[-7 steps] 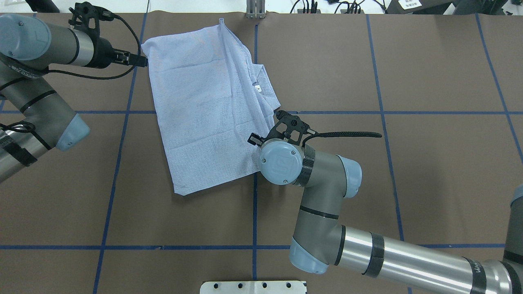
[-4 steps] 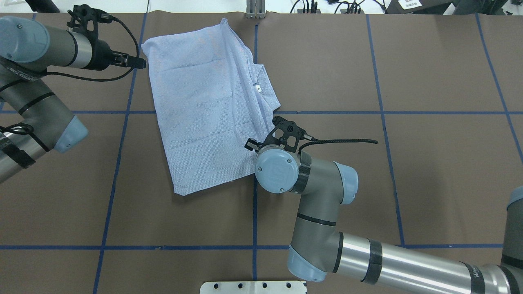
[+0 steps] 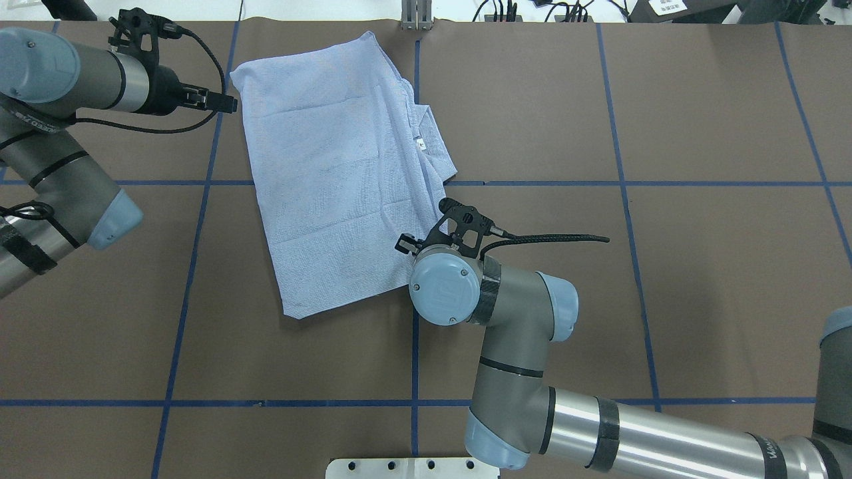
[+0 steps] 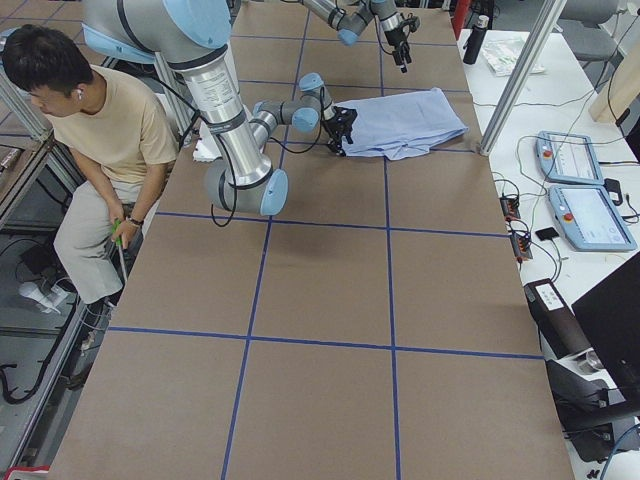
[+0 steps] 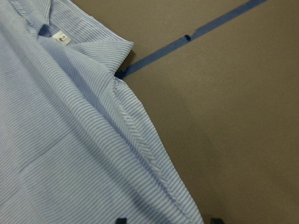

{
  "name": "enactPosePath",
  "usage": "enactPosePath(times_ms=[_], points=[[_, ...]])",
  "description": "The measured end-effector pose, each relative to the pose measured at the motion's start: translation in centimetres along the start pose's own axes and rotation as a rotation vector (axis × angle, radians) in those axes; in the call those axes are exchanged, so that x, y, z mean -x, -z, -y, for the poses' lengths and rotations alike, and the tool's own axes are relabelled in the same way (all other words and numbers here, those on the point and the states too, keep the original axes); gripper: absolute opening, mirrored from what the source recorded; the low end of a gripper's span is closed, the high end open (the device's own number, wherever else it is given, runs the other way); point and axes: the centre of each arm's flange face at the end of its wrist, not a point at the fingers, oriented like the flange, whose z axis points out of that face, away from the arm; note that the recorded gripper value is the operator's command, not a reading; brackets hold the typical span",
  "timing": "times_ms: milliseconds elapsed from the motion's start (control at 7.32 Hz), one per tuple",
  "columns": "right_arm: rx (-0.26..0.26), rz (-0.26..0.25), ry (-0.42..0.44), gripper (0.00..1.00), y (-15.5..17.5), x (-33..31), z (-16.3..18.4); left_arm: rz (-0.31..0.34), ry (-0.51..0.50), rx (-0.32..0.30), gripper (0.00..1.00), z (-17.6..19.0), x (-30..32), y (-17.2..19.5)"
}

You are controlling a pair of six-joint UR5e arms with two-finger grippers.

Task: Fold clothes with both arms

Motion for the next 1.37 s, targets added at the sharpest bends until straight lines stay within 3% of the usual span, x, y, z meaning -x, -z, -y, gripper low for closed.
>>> enactPosePath(times_ms=[273,957,1230,1367], points=[[-0.001,-0.003,0.000,0.00,0.1,0.1,-0.1,0.001,0.000,0.001,1.00,0.0,0.0,0.0],[0.006,0.015,-0.004,0.00,1.4,0.2,0.1,-0.002,-0.001,0.001,1.00,-0.1,-0.1,-0.1],[0.026,0.038,0.001,0.00,5.3,-2.0,0.3,-0.007,0.009,0.002,1.00,-0.1,-0.5,-0.1],[0.040,0.056,0.006,0.00,7.7,-4.3,-1.4,-0.016,0.019,0.005,1.00,-0.4,-1.2,-0.2]])
